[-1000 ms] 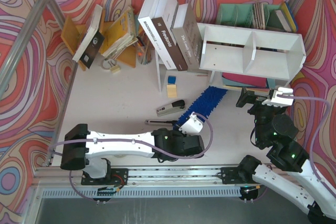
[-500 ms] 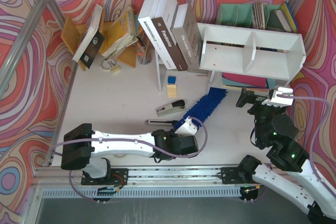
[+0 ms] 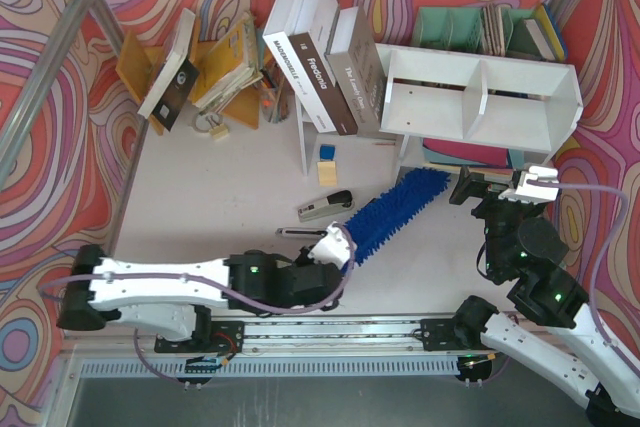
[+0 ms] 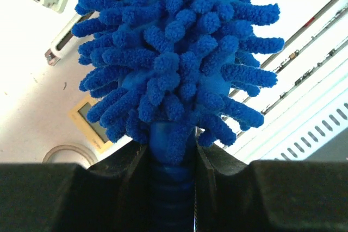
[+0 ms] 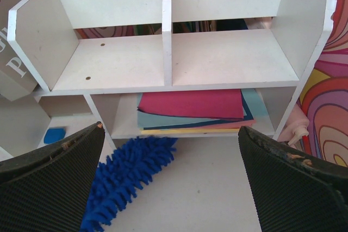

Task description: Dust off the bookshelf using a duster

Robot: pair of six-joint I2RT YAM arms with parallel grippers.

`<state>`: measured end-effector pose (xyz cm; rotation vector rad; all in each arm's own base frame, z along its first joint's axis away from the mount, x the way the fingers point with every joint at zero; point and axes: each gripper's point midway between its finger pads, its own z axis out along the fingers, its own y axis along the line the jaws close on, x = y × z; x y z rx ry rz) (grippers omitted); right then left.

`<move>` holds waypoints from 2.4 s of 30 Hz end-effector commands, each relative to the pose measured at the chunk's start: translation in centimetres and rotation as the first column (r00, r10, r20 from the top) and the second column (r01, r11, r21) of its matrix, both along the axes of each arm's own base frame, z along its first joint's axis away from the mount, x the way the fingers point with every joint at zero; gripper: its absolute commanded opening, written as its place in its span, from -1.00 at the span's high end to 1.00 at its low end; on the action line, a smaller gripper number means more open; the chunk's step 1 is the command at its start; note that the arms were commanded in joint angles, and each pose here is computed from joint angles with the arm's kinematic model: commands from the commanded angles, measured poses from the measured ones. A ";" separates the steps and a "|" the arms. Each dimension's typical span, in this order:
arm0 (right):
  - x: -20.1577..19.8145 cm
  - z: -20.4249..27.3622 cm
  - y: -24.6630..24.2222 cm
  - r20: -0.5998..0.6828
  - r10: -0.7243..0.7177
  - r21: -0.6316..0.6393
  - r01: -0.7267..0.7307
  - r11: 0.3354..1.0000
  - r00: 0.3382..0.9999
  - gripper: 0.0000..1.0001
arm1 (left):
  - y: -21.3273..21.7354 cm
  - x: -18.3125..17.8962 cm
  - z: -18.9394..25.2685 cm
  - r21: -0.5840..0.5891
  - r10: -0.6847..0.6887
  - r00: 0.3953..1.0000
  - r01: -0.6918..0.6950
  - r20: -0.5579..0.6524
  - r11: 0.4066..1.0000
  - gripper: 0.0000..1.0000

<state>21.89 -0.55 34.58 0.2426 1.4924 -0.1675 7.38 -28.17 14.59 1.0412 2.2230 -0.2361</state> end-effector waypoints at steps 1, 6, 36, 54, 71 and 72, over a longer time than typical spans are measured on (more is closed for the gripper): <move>0.1 0.2 -0.1 0.011 -0.015 0.002 0.015 1.000 1.000 -0.97 | 2.9 0.7 2.0 -0.026 0.016 0.998 -0.014 0.062 1.000 1.00; 0.1 0.2 -0.2 0.010 -0.020 0.001 0.020 1.000 1.000 -0.97 | 5.9 1.2 4.0 -0.074 0.073 0.993 -0.067 0.091 0.995 1.00; 0.2 0.1 -0.4 0.006 -0.035 -0.001 0.035 0.999 0.999 -0.97 | 7.2 -0.7 -2.8 0.009 0.117 0.993 -0.116 -0.016 0.993 1.00; -0.1 0.3 -0.6 0.017 -0.036 0.008 0.036 0.999 0.999 -0.97 | 12.6 2.9 3.4 -0.133 0.321 0.940 -0.305 0.120 0.943 1.00; 0.0 0.3 -0.5 0.016 -0.029 0.009 0.029 1.000 0.999 -0.97 | 8.2 8.8 4.9 -0.315 0.499 0.856 -0.440 0.136 0.841 1.00; -0.1 0.3 -0.5 0.016 -0.029 0.009 0.028 1.000 0.999 -0.97 | 7.8 9.0 4.9 -0.318 0.500 0.855 -0.441 0.134 0.839 1.00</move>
